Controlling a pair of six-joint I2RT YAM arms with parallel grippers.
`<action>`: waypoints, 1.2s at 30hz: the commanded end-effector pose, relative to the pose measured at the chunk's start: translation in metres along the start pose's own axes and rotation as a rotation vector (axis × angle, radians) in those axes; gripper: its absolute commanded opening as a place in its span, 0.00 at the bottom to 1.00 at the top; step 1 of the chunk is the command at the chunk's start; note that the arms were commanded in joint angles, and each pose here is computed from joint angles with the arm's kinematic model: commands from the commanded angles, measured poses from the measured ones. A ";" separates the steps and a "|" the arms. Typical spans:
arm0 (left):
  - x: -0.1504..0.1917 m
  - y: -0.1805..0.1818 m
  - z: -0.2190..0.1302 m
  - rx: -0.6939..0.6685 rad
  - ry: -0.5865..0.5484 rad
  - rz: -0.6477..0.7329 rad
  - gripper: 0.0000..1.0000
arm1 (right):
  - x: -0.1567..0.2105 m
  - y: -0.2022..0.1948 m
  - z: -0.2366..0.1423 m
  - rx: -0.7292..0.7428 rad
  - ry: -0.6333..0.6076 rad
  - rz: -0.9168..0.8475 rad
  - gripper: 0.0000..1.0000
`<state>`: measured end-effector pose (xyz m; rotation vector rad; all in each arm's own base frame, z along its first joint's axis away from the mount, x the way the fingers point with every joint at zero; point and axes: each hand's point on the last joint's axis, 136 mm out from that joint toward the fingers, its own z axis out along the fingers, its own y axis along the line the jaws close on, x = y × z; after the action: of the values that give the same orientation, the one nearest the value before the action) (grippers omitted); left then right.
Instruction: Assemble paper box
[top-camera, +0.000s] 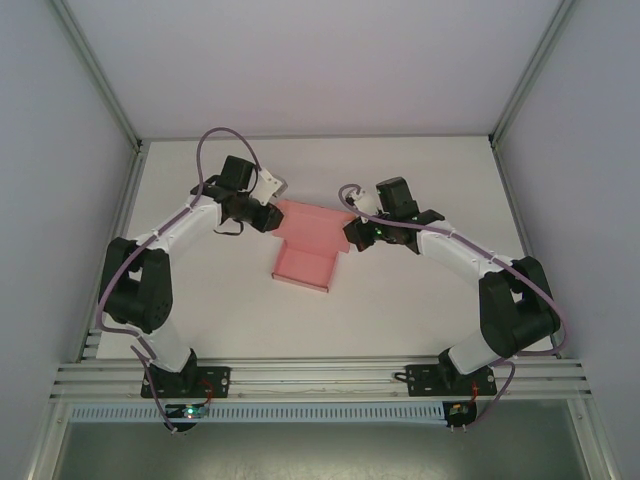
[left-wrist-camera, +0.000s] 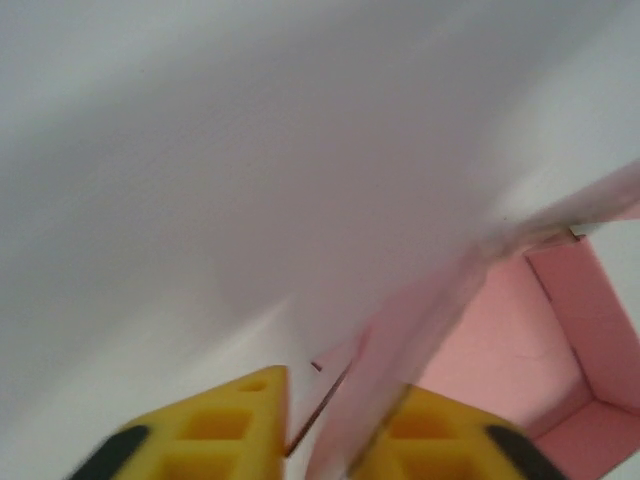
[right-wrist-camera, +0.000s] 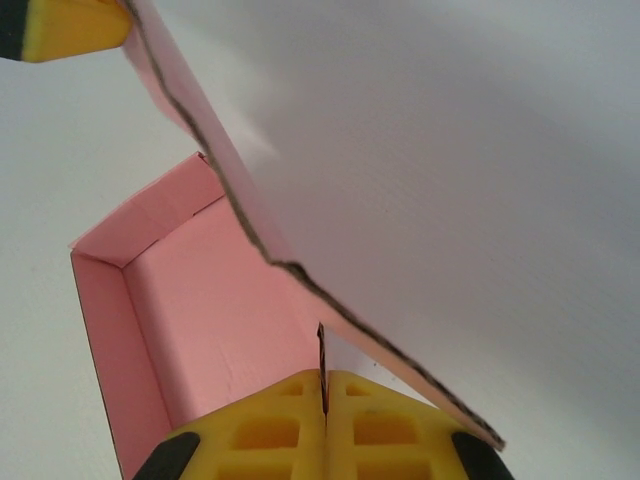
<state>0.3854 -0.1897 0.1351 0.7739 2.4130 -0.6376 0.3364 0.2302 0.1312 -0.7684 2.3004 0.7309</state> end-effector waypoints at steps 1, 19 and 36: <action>-0.001 -0.007 -0.006 0.047 -0.007 0.008 0.07 | -0.012 0.003 -0.002 -0.019 -0.023 -0.026 0.00; -0.013 -0.007 -0.006 -0.304 -0.217 -0.312 0.00 | -0.057 -0.026 -0.023 0.359 -0.268 0.200 0.00; -0.046 -0.038 0.021 -0.288 -0.404 -0.447 0.00 | -0.066 -0.018 0.010 0.435 -0.442 0.423 0.00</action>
<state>0.3955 -0.2215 0.1487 0.0033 2.2862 -0.4283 0.3895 0.2296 0.1563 0.0079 2.1674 0.4078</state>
